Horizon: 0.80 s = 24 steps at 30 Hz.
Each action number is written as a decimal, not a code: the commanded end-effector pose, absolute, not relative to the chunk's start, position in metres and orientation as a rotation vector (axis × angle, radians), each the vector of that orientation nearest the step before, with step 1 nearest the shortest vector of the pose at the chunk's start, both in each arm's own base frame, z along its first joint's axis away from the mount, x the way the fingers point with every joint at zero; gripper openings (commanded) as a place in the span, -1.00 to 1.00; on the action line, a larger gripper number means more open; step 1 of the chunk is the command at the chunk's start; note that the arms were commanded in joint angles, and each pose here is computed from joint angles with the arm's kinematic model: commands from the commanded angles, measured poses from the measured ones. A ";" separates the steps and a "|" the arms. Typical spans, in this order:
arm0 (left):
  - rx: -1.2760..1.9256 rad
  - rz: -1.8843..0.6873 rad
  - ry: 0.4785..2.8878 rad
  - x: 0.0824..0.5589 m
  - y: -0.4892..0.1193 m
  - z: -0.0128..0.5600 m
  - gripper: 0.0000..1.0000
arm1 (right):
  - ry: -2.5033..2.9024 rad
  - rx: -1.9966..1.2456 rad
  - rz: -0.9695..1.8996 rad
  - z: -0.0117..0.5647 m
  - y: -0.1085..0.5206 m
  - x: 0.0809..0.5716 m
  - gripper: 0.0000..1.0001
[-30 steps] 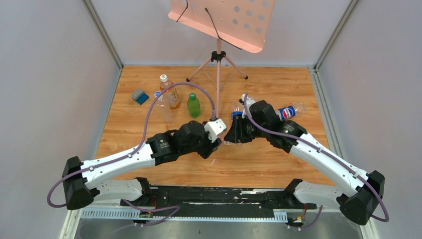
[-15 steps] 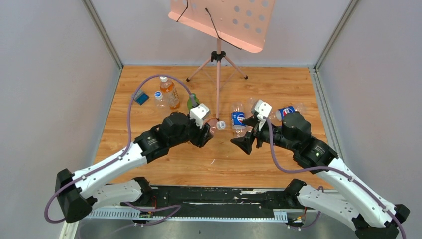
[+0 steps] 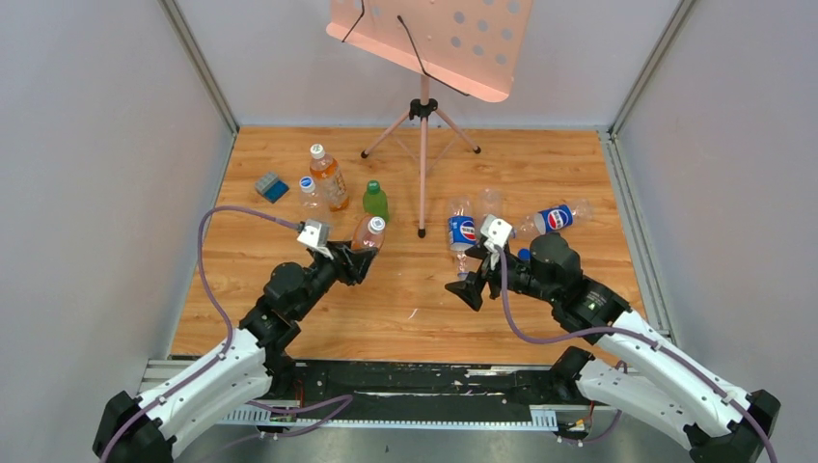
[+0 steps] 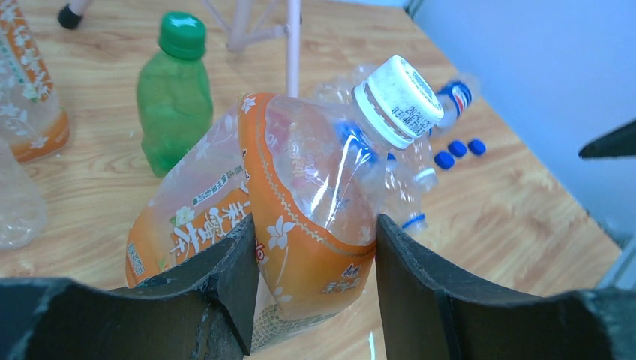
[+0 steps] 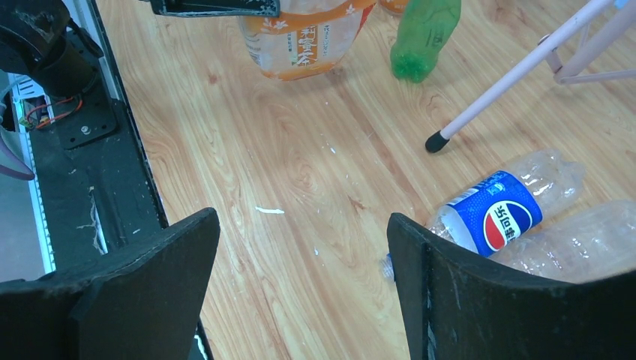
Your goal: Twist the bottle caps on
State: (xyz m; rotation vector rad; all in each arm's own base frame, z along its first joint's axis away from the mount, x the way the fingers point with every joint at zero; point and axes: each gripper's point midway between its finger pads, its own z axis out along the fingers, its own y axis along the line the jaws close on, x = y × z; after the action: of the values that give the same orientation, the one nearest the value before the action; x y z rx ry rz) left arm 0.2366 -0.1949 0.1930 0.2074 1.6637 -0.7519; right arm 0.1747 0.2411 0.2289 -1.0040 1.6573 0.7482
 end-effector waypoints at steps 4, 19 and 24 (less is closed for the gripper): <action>-0.108 -0.831 1.428 0.263 -0.168 0.227 -1.00 | 1.544 -0.922 0.762 0.256 0.240 0.177 0.67; -0.322 -0.849 1.486 0.274 -0.145 0.174 -0.91 | 1.565 -0.930 0.776 0.244 0.240 0.174 0.67; -0.366 -0.825 1.502 0.270 -0.136 0.162 -0.78 | 1.566 -0.941 0.787 0.242 0.242 0.172 0.67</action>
State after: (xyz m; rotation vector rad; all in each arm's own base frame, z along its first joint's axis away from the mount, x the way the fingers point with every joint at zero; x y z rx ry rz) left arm 0.2684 -0.1474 0.1486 -0.2925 1.5808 -0.8156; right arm 0.1735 0.2374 0.2346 -0.9508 1.6039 0.7573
